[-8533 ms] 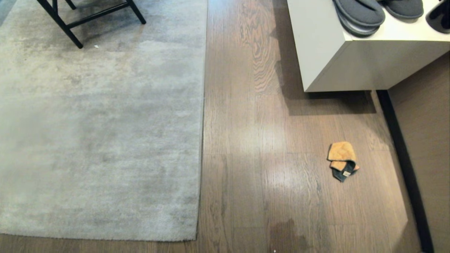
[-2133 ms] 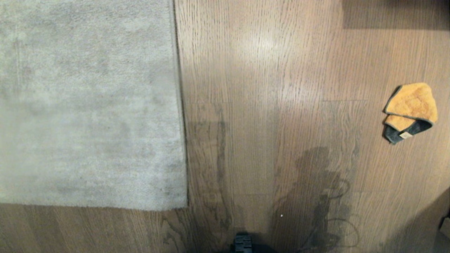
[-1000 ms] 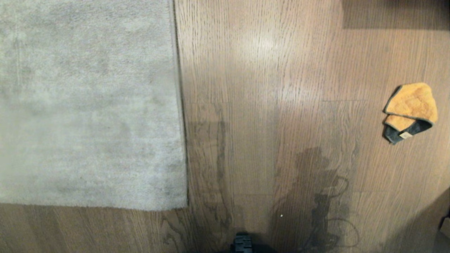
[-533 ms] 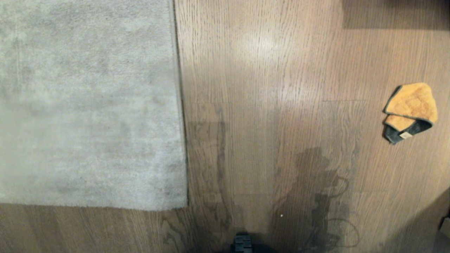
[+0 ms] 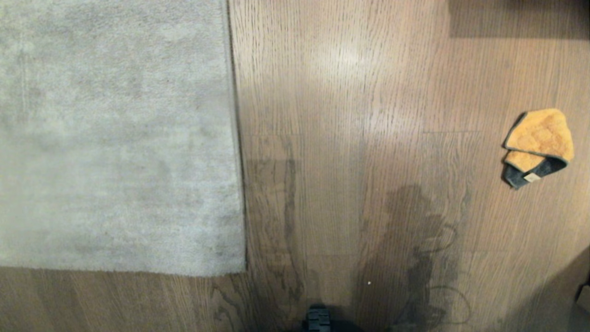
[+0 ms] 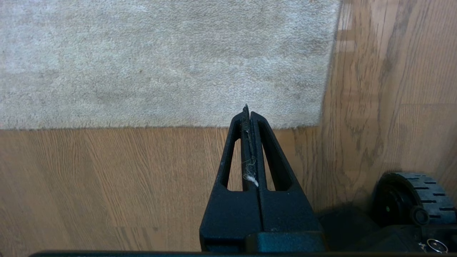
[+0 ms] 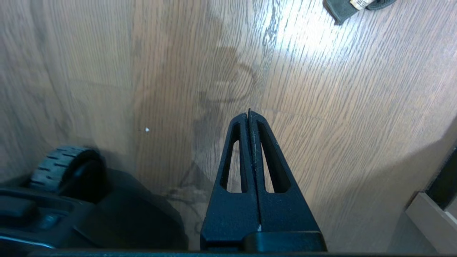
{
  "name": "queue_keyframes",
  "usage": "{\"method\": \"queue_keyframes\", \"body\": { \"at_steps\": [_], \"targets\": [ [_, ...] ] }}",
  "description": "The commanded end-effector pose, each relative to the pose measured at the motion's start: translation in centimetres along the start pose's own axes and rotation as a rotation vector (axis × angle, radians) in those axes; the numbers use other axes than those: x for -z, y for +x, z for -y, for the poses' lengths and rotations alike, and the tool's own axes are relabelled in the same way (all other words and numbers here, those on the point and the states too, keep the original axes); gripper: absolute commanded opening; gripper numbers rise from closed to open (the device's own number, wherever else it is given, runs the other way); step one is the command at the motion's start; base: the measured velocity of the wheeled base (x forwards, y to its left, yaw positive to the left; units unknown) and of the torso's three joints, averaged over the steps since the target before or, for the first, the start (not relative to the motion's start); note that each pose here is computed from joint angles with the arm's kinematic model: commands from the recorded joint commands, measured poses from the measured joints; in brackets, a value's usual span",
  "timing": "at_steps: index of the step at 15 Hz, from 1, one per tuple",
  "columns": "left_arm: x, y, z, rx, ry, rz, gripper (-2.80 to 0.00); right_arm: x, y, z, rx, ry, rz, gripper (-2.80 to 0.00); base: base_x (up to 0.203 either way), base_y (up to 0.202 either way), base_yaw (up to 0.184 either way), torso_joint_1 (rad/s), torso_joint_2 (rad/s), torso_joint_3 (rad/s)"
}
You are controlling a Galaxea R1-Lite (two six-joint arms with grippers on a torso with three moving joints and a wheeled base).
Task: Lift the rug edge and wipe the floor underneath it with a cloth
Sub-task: Pick up the rag
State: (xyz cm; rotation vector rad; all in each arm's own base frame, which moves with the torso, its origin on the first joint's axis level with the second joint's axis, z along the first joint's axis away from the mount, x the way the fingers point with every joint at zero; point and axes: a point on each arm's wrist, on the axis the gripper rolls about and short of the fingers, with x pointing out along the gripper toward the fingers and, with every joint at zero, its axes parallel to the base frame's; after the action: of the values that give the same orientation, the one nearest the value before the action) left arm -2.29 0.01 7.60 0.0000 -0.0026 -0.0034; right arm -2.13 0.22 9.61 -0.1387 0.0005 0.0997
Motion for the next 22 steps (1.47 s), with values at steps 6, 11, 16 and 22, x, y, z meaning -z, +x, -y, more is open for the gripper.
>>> {"method": "queue_keyframes", "body": {
  "at_steps": [6,11,16,22],
  "targets": [
    [0.0,0.0,0.0,0.0,0.0,0.0,-2.8,-2.7,2.7,0.6,-0.042,0.011,-0.1,-2.8,0.0,0.0,0.0,0.0,0.0,0.0],
    [0.0,0.0,0.0,0.0,0.0,-0.001,-2.8,-3.9,4.4,0.9,-0.05,0.016,-0.148,-2.8,0.0,0.0,0.0,0.0,0.0,0.0],
    [0.0,0.0,0.0,0.0,0.0,0.0,-2.8,-4.2,5.7,1.1,-0.057,0.041,-0.216,-2.8,0.0,0.0,0.0,0.0,0.0,0.0],
    [0.0,0.0,0.0,0.0,0.0,-0.001,-2.8,-4.6,9.6,1.4,-0.058,0.115,-0.316,-2.8,0.0,0.0,0.0,0.0,0.0,0.0]
  ]
}}
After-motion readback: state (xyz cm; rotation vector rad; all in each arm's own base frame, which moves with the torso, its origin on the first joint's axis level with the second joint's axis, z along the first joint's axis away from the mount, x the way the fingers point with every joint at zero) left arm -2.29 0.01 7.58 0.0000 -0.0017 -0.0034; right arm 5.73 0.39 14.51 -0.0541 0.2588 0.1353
